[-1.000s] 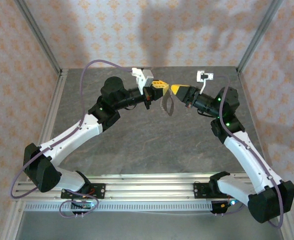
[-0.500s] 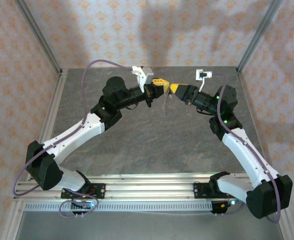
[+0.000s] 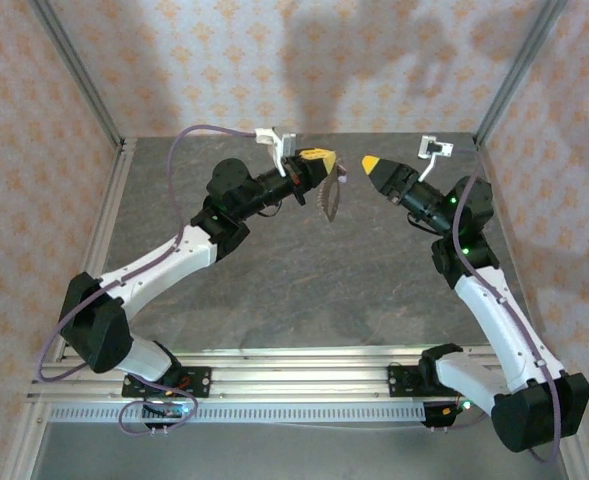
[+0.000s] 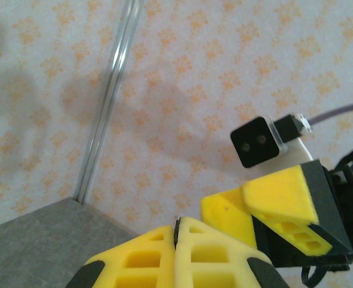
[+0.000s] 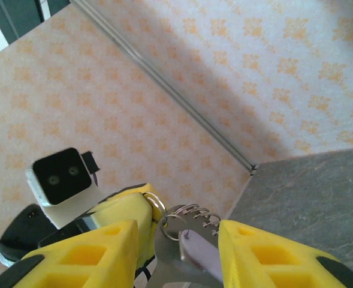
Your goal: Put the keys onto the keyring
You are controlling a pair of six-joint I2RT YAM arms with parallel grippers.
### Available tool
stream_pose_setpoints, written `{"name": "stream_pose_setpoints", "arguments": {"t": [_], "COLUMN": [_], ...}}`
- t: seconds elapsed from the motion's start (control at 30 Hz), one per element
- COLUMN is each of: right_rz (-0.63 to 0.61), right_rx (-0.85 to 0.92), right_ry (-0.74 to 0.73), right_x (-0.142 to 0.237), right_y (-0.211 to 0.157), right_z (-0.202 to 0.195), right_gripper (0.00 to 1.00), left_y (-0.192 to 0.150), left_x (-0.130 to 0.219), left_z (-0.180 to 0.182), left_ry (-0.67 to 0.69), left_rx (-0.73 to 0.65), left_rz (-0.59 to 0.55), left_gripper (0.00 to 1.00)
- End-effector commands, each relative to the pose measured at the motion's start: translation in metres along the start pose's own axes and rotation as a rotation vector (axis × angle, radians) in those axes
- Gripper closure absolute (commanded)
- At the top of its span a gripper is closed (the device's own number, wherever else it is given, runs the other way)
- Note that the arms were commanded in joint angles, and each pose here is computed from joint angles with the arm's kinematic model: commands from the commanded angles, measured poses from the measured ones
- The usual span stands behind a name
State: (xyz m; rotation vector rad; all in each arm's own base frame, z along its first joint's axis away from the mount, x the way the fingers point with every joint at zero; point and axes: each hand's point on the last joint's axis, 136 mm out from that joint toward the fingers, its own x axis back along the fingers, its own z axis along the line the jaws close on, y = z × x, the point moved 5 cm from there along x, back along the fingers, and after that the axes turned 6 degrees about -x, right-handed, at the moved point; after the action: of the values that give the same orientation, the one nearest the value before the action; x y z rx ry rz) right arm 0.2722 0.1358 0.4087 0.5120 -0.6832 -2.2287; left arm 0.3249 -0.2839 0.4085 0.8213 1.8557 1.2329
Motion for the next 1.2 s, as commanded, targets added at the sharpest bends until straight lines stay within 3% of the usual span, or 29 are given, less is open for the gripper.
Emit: {"name": "stream_pose_setpoints", "arguments": {"t": [0.0, 0.2, 0.5, 1.03, 1.17], "right_rz": [-0.087, -0.130, -0.080, -0.041, -0.039], "right_rx": [-0.017, -0.076, -0.104, -0.130, -0.136], "right_ry": [0.013, 0.049, 0.104, 0.066, 0.052], "right_x": [0.000, -0.012, -0.044, -0.071, -0.073], "right_y": [0.016, 0.023, 0.014, -0.010, -0.012], "right_z": [0.009, 0.002, 0.003, -0.021, -0.029], "right_gripper": [0.60, 0.60, 0.55, 0.57, 0.61], "left_y": [0.020, 0.016, 0.009, 0.005, 0.004], "left_x": [0.003, 0.005, 0.005, -0.009, -0.010], "left_z": [0.004, 0.012, 0.032, 0.041, 0.043], "left_ry": [-0.024, -0.015, -0.033, -0.061, -0.057], "left_rx": [0.100, 0.193, 0.335, 0.442, 0.449], "left_rz": [-0.119, -0.126, -0.161, -0.174, -0.167], "left_gripper": [1.00, 1.00, 1.00, 1.00, 1.00]}}
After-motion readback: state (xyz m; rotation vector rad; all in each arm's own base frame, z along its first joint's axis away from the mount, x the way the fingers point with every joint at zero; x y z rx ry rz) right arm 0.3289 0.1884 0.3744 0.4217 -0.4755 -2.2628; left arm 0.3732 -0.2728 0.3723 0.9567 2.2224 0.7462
